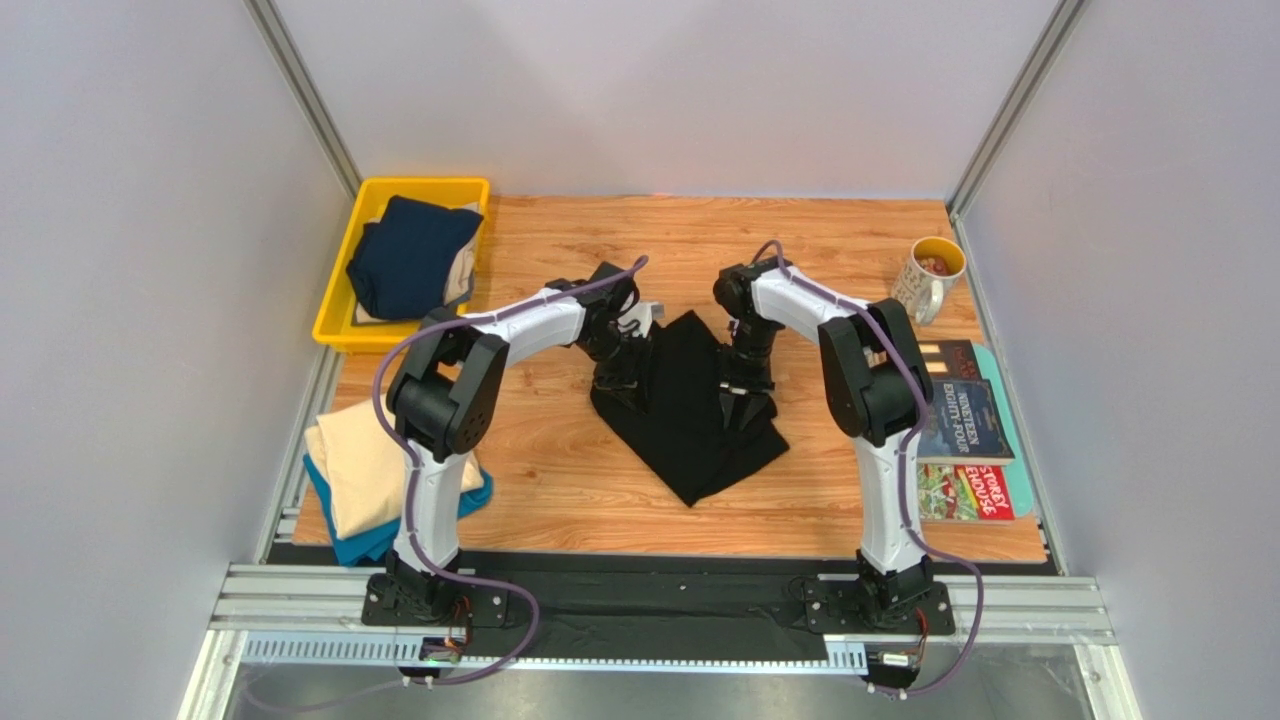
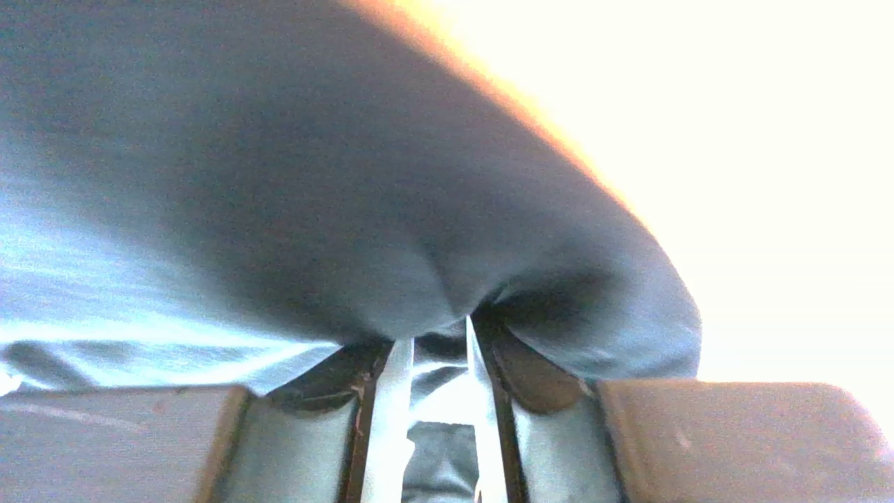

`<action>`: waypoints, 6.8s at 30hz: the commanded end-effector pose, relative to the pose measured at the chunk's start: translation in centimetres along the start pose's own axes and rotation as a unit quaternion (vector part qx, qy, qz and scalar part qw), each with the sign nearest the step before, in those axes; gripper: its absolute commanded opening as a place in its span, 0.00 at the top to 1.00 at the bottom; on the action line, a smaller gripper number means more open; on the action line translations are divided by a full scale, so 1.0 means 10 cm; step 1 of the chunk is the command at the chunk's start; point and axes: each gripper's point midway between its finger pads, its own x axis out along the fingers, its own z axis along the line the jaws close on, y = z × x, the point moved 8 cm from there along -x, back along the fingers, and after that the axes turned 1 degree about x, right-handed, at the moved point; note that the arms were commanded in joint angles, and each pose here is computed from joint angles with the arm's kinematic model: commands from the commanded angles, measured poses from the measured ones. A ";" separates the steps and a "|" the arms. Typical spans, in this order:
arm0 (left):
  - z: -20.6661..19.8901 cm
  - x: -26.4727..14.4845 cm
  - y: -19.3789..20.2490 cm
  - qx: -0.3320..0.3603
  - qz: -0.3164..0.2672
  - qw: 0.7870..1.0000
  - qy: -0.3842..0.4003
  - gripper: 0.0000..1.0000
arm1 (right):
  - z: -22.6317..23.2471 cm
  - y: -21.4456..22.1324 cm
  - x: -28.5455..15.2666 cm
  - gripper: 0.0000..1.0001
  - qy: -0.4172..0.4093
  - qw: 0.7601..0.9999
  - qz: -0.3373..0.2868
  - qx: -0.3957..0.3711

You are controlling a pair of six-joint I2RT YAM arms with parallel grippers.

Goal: Fold and stack the t-shirts
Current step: Fold the tshirt

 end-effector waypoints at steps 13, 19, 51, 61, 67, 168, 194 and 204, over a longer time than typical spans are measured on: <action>-0.17 -0.15 0.60 0.015 0.074 0.997 0.005 0.79 | -0.11 -1.38 -0.36 0.68 -0.014 0.988 -0.153 0.003; -0.36 -0.35 0.37 0.021 0.021 0.999 0.014 0.72 | 0.01 -1.30 -1.04 0.54 -0.088 0.970 -0.227 -0.008; -0.01 -0.89 -0.04 -0.022 -0.040 0.999 -0.029 0.71 | -0.72 -0.68 -0.05 0.41 -0.311 0.942 -0.091 0.089; -0.06 -0.84 -0.20 -0.017 -0.038 0.999 -0.018 0.71 | -0.86 -0.46 -0.71 0.39 -0.248 0.949 -0.187 0.063; -0.17 -0.79 -0.34 0.001 -0.031 0.999 -0.017 0.71 | -1.01 -0.46 -0.73 0.39 -0.207 0.954 -0.200 0.086; 0.39 -0.80 -0.23 -0.072 -0.044 0.992 -0.096 0.34 | -0.38 -0.61 0.56 0.42 -0.185 0.981 -0.010 0.051; 0.90 -0.99 -0.12 -0.111 -0.068 0.979 -0.159 0.35 | -0.52 -0.52 0.62 0.47 -0.170 0.984 0.012 0.051; 0.92 -1.03 -0.29 -0.102 -0.068 0.981 -0.153 0.35 | -0.52 -0.52 0.63 0.50 -0.165 0.985 0.018 0.053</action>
